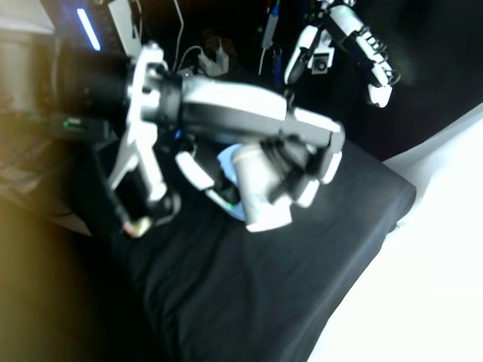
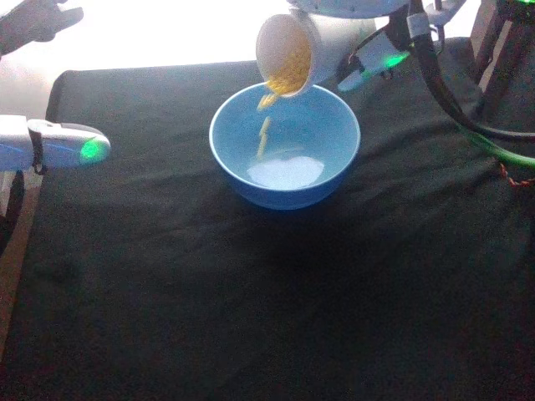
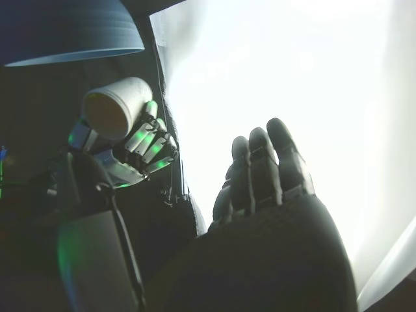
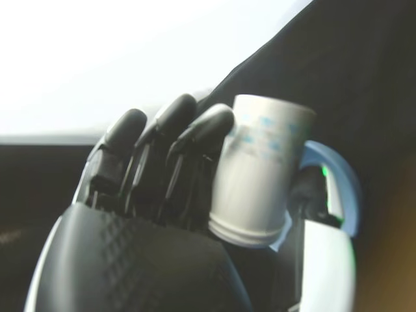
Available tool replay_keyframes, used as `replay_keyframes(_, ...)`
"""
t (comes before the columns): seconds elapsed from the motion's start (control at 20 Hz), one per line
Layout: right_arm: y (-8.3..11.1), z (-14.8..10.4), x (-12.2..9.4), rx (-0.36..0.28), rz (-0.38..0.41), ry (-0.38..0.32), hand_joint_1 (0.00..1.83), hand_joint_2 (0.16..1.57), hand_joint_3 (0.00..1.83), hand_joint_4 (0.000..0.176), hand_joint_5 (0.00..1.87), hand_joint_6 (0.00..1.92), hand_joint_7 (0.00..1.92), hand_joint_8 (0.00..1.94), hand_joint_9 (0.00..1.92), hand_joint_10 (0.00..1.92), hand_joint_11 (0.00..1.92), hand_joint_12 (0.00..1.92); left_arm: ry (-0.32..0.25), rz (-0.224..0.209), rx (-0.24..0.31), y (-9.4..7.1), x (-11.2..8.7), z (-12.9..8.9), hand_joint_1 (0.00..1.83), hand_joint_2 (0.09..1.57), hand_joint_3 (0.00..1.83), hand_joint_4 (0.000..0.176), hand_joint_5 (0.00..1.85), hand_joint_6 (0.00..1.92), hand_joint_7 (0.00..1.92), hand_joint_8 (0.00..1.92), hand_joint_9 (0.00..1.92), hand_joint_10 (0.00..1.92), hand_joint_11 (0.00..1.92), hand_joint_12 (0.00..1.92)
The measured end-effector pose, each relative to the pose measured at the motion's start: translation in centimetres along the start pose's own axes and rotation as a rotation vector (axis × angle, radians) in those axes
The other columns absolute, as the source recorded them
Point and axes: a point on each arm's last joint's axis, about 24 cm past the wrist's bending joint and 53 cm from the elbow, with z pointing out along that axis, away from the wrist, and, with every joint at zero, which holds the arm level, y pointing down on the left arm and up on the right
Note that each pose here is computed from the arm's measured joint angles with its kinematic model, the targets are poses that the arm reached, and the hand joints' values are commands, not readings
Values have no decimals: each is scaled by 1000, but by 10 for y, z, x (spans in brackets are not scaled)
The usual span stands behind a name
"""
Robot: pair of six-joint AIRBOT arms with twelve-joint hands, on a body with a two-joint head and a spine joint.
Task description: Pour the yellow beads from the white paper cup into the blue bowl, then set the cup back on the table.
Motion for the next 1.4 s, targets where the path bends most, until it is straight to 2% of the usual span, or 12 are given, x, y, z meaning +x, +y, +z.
replay_keyframes(0.05,1,0,-1,-3,-4,-1,902,1311,0,52,674,1548,1034,1600,788,1777,93,1915,0,0,0,0,0,0,761,799,0,0,9,0,285,2,267,3,17,714)
replay_keyframes(0.1,1,0,-1,-2,-7,-1,902,1311,0,52,674,1548,1034,1600,788,1777,93,1915,0,0,0,0,0,0,761,799,0,0,9,0,285,2,267,3,17,714)
replay_keyframes(0.15,0,0,0,1,-16,2,886,1353,10,0,604,1622,977,1574,709,1754,18,1920,0,0,1,0,0,0,771,799,0,0,9,0,285,0,266,1,25,709)
replay_keyframes(0.3,0,-1,0,2,-18,3,931,1384,5,0,564,1679,926,1824,835,1920,590,1921,0,0,1,0,0,0,772,798,1,0,5,0,272,6,251,2,31,707)
replay_keyframes(0.4,1,-1,0,-2,-20,2,948,1338,0,0,636,1571,966,1611,789,1874,337,1921,0,-2,1,0,0,0,732,796,0,0,12,3,292,12,262,7,45,709)
replay_keyframes(0.5,0,-1,0,1,-20,2,978,1247,0,65,790,1343,1031,1639,977,1906,749,1921,-1,-3,1,0,0,0,779,803,2,0,10,1,288,7,261,5,47,714)
replay_keyframes(0.55,0,-1,0,0,-21,3,1135,1254,0,0,730,1253,848,1549,774,1859,648,1921,-1,-3,1,0,0,0,780,801,1,0,6,0,284,4,259,4,47,714)
replay_keyframes(0.65,0,-1,0,1,-21,3,1178,1245,0,0,725,1323,785,1417,726,1637,435,1913,-1,-3,1,0,0,0,793,796,0,0,5,0,275,0,249,0,34,704)
replay_keyframes(0.75,0,-1,0,2,-22,3,819,1355,32,81,569,1670,820,1631,630,1769,316,1921,-1,-4,1,0,0,0,763,792,0,0,10,2,267,1,247,1,30,699)
replay_keyframes(0.85,1,-1,0,-1,-22,2,1127,1264,9,0,729,1255,746,1683,640,1915,556,1921,0,-3,2,0,0,0,755,796,0,0,11,2,286,8,254,4,37,701)
replay_keyframes(1.05,1,-1,0,0,-22,2,1197,1199,1,0,815,1075,860,1391,588,1514,354,1921,-1,-3,1,0,0,0,771,792,0,0,9,1,282,4,250,1,26,690)
replay_keyframes(1.4,2,-1,0,-2,-27,2,1216,1202,3,0,820,1031,840,1462,559,1698,461,1921,0,-4,1,0,0,0,787,802,4,0,7,1,285,11,254,4,37,689)
